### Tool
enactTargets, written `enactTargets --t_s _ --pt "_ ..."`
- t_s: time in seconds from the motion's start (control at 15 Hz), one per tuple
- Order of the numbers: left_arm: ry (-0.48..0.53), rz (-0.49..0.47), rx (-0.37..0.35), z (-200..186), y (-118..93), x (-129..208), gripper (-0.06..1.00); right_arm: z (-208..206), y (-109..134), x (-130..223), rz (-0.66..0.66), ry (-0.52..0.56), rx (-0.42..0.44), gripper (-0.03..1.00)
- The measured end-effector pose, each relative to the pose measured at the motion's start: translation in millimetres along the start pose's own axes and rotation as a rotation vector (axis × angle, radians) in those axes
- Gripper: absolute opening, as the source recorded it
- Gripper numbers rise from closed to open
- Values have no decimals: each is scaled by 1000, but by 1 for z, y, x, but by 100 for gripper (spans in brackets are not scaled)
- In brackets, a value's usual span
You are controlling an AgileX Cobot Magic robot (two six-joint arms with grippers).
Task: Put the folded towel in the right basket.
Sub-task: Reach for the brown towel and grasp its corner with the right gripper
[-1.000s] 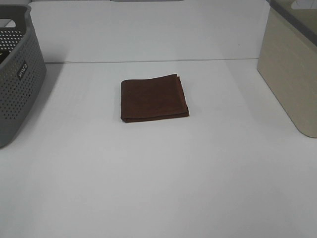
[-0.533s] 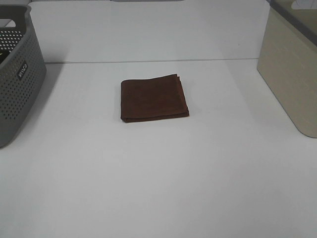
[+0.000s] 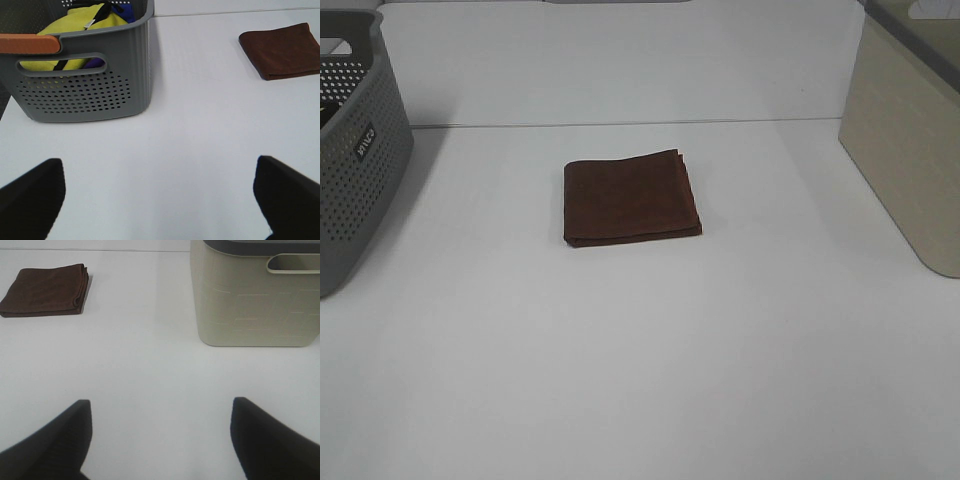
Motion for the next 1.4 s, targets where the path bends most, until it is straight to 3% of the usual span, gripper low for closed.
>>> enactTargets --t_s 0.47,0.6,1.0,1.2,1.4 --pt "0 0 0 0 0 0 97 0 3 -1 13 -6 -22 73" --pt "0 0 0 0 0 0 97 6 2 -7 19 35 -34 72" --pt "0 0 0 0 0 0 97 57 -18 -90 72 192 -95 72" --pt "0 0 0 0 0 0 97 94 -19 -131 85 251 -187 72" --pt "0 0 0 0 0 0 97 148 -15 -168 92 375 -342 72"
Point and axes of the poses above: a point on each arm's last joint axis where the gripper is mounted, z pointing out along that axis toward the gripper, y along the wrist's bending axis when the last joint is at zero, x = y × z, the point moved 6 cm from there along z, pointing out along that axis toward the gripper, and after that the axes turned 11 degrees about -z, right-handed, at the moved point
